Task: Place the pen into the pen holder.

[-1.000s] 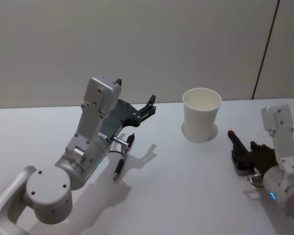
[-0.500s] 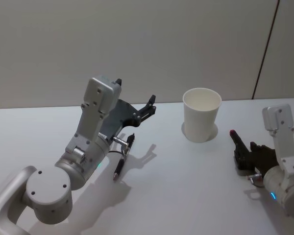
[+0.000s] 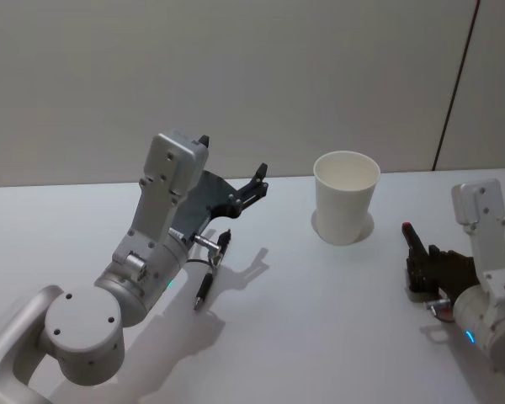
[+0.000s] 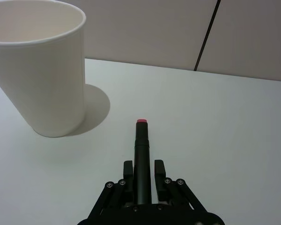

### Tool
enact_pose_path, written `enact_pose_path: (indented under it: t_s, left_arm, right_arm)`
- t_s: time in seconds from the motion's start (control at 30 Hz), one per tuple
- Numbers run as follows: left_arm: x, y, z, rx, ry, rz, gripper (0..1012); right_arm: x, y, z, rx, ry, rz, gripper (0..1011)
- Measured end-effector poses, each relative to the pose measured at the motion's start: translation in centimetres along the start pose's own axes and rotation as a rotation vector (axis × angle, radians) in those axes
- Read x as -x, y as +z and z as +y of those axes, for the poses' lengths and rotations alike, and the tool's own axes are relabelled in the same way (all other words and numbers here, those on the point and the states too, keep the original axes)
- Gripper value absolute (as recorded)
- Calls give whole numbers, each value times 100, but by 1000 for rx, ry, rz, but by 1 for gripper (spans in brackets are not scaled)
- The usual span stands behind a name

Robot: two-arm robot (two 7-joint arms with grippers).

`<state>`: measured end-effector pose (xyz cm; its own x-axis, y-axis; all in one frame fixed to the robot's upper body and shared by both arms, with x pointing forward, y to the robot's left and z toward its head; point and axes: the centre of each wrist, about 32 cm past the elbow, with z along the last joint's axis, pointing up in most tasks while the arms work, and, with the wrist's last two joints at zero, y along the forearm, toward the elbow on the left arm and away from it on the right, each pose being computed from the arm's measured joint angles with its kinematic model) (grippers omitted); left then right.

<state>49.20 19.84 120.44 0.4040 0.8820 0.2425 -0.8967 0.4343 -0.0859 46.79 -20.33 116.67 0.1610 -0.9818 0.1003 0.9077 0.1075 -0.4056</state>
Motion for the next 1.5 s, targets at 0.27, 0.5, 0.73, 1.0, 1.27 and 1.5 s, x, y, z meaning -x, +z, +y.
enact_pose_path:
  t_s: [0.27, 0.5, 0.73, 1.0, 1.27, 1.5]
  left_arm:
    - [0, 0, 0, 0, 0, 0, 1001]
    - [0, 0, 0, 0, 0, 0, 1001]
    - [0, 0, 0, 0, 0, 0, 1001]
    - [0, 0, 0, 0, 0, 0, 1001]
    - [0, 0, 0, 0, 0, 0, 1001]
    - [0, 0, 0, 0, 0, 0, 1001]
  right_arm:
    - [-1, 0, 0, 0, -1, 0, 226]
    - [0, 0, 0, 0, -1, 0, 192]
    - [1, -12, 1, -10, 1, 0, 185]
    - [-9, -23, 5, -80, 12, -1, 185]
    - [-32, -17, 8, -189, 30, -3, 185]
    - [-60, -3, 18, -300, 51, -4, 185]
